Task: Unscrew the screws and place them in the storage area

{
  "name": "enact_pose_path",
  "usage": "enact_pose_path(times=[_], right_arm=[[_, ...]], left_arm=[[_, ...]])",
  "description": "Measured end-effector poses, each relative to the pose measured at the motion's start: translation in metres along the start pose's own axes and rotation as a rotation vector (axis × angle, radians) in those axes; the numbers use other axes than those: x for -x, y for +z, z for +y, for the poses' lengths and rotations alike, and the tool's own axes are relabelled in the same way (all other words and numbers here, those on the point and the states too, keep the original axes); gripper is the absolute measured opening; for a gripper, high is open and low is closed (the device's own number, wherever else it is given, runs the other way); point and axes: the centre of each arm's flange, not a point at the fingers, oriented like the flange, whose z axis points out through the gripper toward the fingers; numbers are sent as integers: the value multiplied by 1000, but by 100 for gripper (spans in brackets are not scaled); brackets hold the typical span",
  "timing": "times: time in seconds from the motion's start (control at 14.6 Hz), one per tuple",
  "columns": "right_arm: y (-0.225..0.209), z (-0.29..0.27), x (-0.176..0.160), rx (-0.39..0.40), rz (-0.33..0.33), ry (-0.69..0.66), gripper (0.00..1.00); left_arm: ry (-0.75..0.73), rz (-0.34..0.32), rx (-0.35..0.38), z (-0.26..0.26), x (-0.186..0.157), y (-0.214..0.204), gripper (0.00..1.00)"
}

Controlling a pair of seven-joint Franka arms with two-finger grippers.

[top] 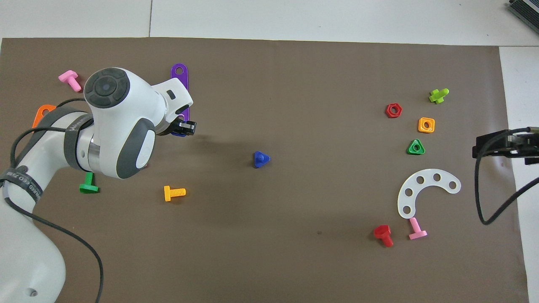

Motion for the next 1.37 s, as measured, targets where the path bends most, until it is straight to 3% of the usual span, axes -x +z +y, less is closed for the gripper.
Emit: enact_pose_path(times=[0.14,0.34,0.55,0.62,0.75,0.96,1.16,1.37], right_arm=[[-3,-6,-4,-6,43,-21,100],[12,-33,-14,-28,52,-67,100],[40,-108,-28,-79,75,-107,100],[53,-139,-30,-86,83,-102,100],[84,-199,-31,-98,94,-95,100],[135,-276,-28,-117,109,-68,100],[186,-340,-17,-140,125,-39,100],[233,-382,-5,-138,116,-49,100]], left_arm=[[25,5,-3,-20,19,25,47],[37,6,-5,-25,44,56,48],[39,-2,-4,-24,52,65,47],[39,-4,-4,-24,51,62,52],[29,-35,-6,-29,45,42,72],[-10,-91,-7,-52,23,-28,99],[-64,-100,-9,-93,15,-100,100],[-110,-109,-10,-131,27,-145,100]])
